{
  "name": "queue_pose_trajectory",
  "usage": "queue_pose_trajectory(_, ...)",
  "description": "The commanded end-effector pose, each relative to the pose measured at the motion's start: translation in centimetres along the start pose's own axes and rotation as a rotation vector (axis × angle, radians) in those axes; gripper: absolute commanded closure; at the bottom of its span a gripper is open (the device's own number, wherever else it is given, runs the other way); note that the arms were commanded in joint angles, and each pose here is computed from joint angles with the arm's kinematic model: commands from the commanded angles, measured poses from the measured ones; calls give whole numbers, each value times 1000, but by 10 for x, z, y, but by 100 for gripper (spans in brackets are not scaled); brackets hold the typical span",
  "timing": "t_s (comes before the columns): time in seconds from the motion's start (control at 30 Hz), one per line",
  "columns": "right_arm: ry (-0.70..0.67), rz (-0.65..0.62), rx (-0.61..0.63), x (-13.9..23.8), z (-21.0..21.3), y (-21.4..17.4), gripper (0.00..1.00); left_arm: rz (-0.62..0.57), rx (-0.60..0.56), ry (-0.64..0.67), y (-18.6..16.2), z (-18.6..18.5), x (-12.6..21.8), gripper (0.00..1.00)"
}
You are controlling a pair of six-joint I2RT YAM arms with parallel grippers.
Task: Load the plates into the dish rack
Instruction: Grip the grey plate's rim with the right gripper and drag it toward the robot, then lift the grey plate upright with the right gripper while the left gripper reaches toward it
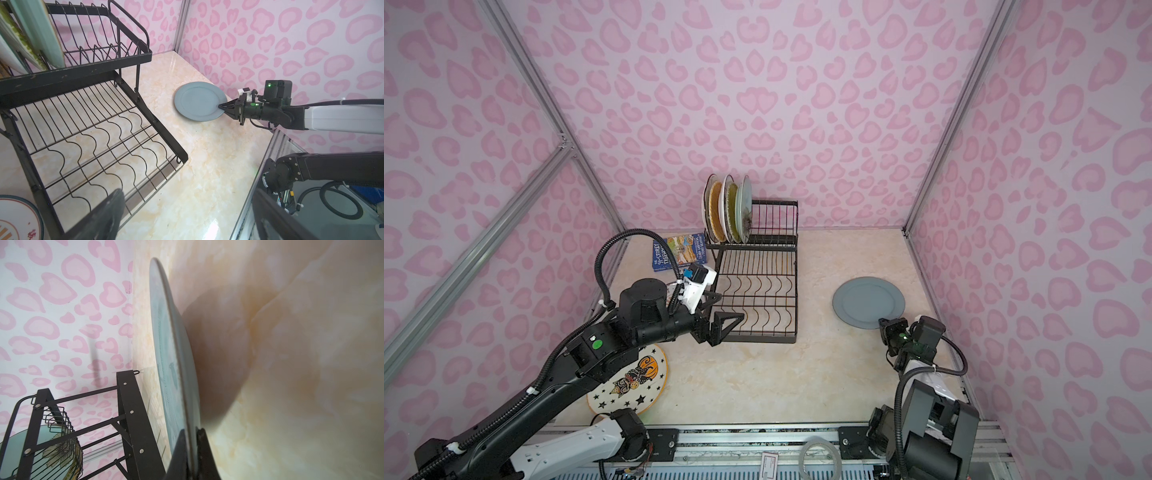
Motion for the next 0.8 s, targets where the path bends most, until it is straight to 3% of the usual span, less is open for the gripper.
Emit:
queue_pose_trajectory(0.0, 63, 13, 10, 6, 16, 0, 100, -20, 10, -3, 2, 1, -5, 3)
queue_pose_trajectory(0.23, 165, 54, -19, 17, 36, -4, 100, -19, 82, -32, 1, 2, -17, 2)
queue_pose_trajectory(0.57, 249, 134, -20, 36, 57, -21, 100, -120, 456, -148, -23, 7, -58, 2)
queue_pose_trajectory(0.77, 267, 186, 5, 44, 63, -43, 100, -162, 577, -179, -34, -5, -86, 2)
Point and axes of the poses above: each gripper's point midway between its finger pads, its own x axis back along the fingers, its own z axis along the line the jaws close on, y = z × x, the point moved 10 cm from there along x, back along the fingers, and after that the axes turned 4 degrees about -x, right-handed, at the moved point
